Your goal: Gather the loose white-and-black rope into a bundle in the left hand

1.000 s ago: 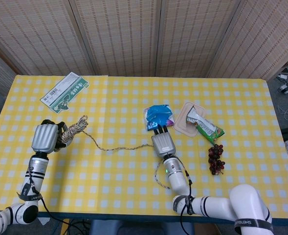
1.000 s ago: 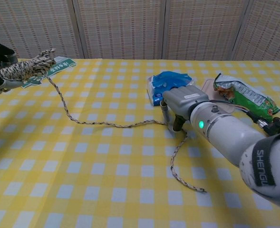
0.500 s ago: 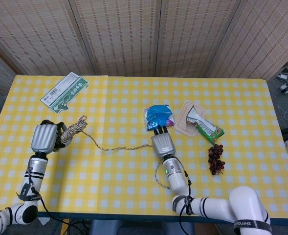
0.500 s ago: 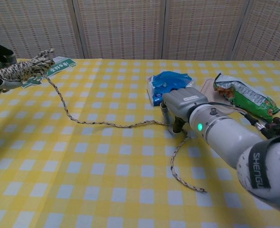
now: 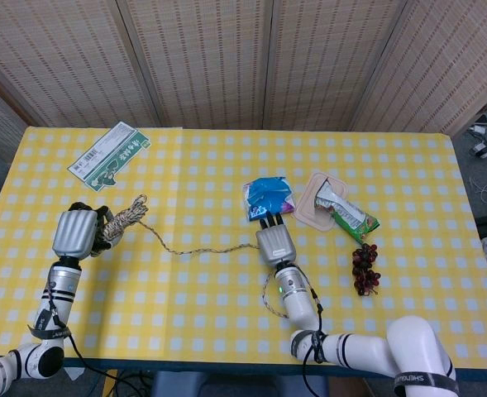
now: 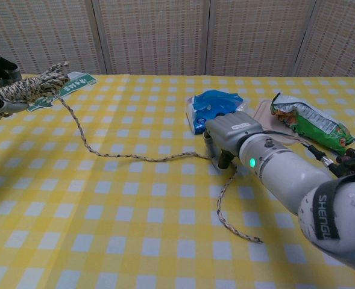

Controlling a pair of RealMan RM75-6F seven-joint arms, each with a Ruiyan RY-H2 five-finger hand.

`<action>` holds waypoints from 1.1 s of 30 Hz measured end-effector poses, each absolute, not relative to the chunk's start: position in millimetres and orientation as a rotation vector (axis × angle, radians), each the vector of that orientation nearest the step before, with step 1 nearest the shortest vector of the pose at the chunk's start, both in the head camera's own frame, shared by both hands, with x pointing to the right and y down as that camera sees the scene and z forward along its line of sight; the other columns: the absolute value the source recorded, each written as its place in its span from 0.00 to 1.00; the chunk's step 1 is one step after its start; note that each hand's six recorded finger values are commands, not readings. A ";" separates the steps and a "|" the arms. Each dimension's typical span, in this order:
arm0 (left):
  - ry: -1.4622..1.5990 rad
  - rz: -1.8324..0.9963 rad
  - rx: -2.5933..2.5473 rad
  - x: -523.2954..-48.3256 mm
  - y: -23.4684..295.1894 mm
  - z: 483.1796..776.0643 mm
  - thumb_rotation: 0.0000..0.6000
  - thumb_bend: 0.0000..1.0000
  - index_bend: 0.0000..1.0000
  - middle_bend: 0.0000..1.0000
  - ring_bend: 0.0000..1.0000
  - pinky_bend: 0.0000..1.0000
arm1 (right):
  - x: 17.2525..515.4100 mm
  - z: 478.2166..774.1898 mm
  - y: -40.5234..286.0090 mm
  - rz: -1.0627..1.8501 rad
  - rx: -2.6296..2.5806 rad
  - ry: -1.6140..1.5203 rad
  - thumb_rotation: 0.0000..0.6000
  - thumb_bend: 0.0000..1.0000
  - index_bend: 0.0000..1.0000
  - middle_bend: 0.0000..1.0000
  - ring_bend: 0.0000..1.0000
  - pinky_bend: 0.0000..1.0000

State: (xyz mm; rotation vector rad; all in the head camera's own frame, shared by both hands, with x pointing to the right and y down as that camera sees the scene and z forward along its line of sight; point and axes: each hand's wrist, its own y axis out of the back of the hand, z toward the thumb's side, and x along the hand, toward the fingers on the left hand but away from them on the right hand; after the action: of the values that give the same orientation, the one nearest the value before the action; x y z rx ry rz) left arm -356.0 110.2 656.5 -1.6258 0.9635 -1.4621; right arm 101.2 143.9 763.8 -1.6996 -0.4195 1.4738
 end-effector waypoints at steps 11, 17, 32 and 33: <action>0.970 -1.461 -1.610 -357.6 103.1 654.7 0.85 0.25 0.68 0.70 0.49 0.27 | 101.1 754.9 139.7 1.450 -1.725 -0.470 1.00 0.51 0.58 0.21 0.04 0.08; 0.973 -1.462 -1.591 -355.4 91.5 652.9 0.88 0.25 0.68 0.70 0.49 0.27 | 101.5 736.6 132.3 1.404 -1.751 -0.518 1.00 0.51 0.59 0.21 0.04 0.08; 0.961 -1.477 -1.566 -316.7 53.6 651.0 0.93 0.25 0.68 0.70 0.49 0.27 | 76.7 636.1 114.1 1.071 -1.813 -0.546 1.00 0.51 0.60 0.24 0.04 0.08; 0.955 -1.471 -1.572 -310.9 53.1 650.8 0.94 0.25 0.68 0.70 0.49 0.27 | 73.1 627.9 110.7 1.044 -1.810 -0.549 1.00 0.51 0.60 0.24 0.04 0.08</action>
State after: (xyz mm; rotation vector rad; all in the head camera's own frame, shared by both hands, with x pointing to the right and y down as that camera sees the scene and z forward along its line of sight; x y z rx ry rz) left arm -310.9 53.1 650.8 -1.5718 0.9548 -1.4706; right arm 73.1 110.7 627.9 -1.8100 -0.5494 1.0435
